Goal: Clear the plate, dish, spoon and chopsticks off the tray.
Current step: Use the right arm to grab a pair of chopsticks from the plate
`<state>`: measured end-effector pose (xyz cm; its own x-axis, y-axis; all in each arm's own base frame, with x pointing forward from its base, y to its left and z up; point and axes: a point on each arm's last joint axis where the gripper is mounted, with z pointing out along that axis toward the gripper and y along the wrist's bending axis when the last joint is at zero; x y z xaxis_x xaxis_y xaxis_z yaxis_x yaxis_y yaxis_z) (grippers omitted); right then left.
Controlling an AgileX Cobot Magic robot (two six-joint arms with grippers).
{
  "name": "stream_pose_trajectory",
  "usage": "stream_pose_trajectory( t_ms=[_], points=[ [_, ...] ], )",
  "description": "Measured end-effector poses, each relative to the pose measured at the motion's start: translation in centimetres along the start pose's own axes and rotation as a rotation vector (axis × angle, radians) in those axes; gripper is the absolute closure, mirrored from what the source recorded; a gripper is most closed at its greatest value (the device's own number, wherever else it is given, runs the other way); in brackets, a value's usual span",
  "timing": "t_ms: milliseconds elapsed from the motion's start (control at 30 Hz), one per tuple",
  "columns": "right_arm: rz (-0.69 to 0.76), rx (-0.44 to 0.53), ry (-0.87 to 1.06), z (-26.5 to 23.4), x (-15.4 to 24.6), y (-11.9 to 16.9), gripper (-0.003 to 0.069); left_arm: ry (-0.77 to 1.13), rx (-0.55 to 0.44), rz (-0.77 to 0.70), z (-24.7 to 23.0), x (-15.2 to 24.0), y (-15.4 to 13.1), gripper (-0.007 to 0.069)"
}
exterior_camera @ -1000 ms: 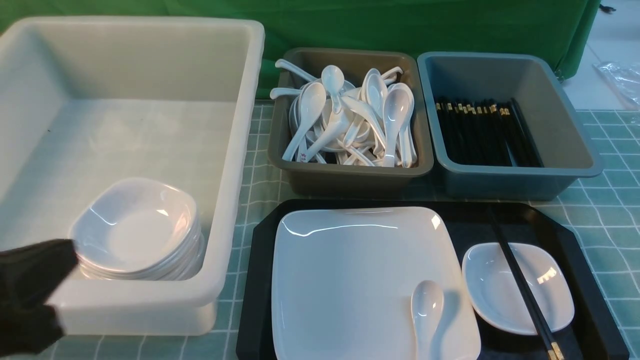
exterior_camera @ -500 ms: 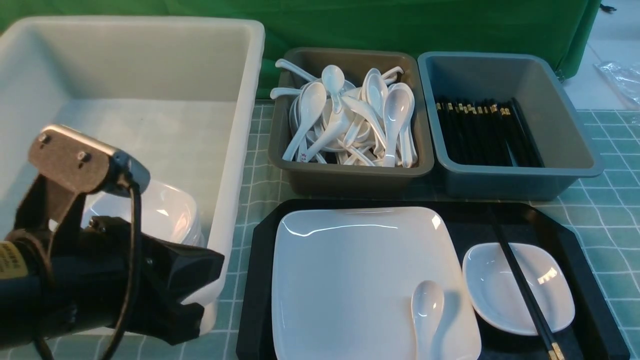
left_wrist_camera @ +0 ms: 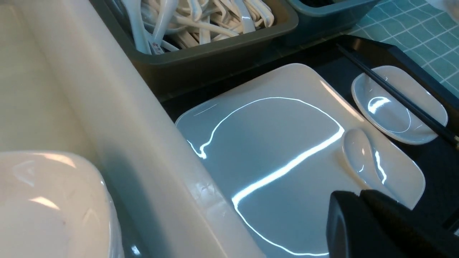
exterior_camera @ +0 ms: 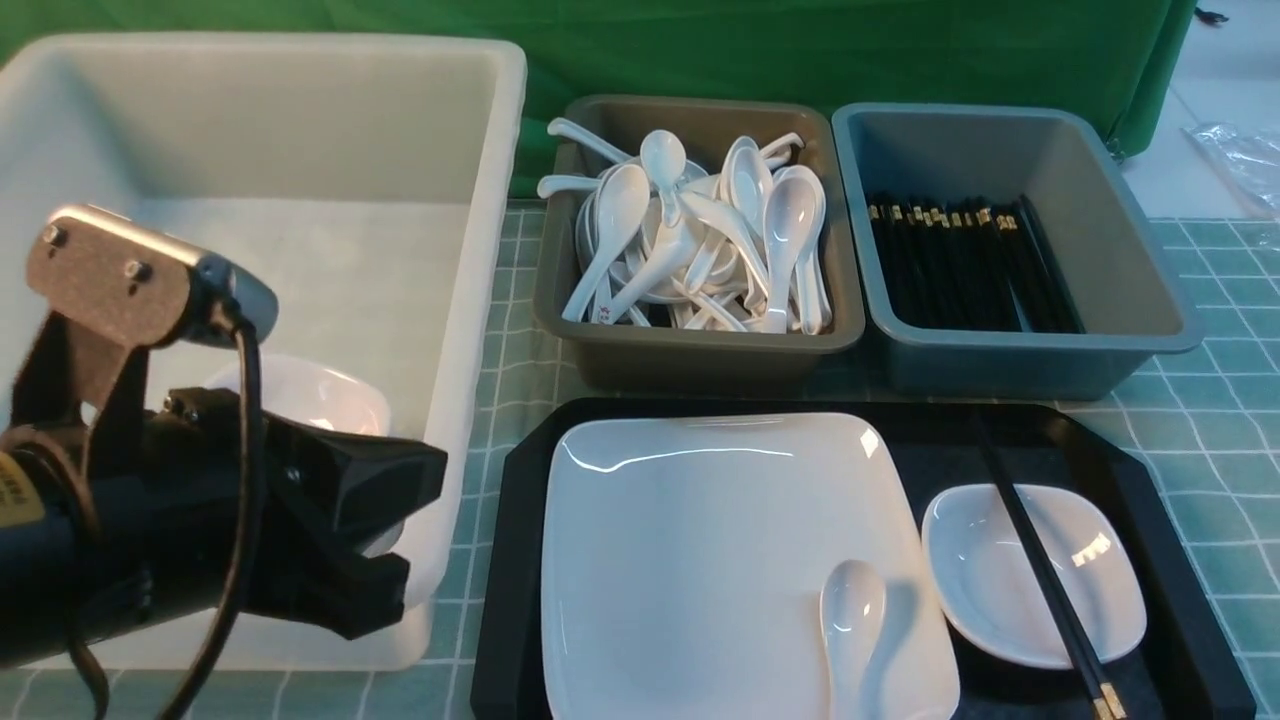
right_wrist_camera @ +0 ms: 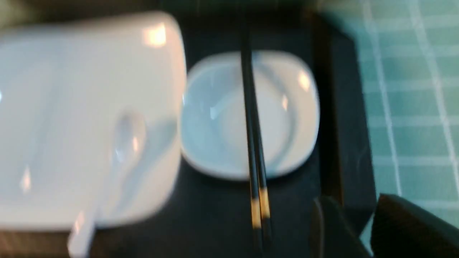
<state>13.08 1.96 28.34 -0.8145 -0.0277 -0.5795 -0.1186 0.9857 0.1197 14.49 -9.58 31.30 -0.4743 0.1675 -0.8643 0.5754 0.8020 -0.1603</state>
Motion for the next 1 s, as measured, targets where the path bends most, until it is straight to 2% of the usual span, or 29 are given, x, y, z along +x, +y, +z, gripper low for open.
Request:
stream_pose_trajectory(
  t_ms=[33, 67, 133, 233, 433, 500, 633, 1000],
  points=[
    [-0.005, -0.001, 0.008, 0.0, -0.4, 0.0, 0.0436, -0.002, 0.002, 0.002, -0.1, 0.0, 0.0, 0.0608],
    [-0.028, -0.008, 0.134, 1.6, -1.8, -0.1, 0.0431, -0.030, 0.016, 0.028, -0.6, -0.2, -0.3, 0.0608],
    [-0.053, -0.019, 0.247, 3.5, -3.1, -0.3, 0.0426, -0.067, 0.050, 0.066, -1.6, -0.3, -0.8, 0.0608],
    [-0.067, -0.030, 0.356, 6.9, -4.5, -0.4, 0.0417, -0.137, 0.113, 0.121, -3.3, -0.5, -1.7, 0.0608],
    [-0.151, -0.062, 0.390, 10.6, -5.4, 1.6, 0.0368, -0.198, 0.180, 0.181, -5.4, -0.4, -2.7, 0.0608],
    [-0.189, -0.077, 0.376, 12.1, -6.0, 2.7, 0.0310, -0.194, 0.188, 0.195, -5.5, -0.3, -2.8, 0.0608],
    [-0.193, -0.064, 0.375, 14.3, -6.7, 2.9, 0.0241, -0.194, 0.189, 0.204, -5.5, -0.3, -2.9, 0.0608],
    [-0.181, -0.040, 0.458, 20.2, -7.1, 2.3, 0.0237, -0.182, 0.193, 0.226, -5.5, -0.1, -2.9, 0.0608]
  ],
)
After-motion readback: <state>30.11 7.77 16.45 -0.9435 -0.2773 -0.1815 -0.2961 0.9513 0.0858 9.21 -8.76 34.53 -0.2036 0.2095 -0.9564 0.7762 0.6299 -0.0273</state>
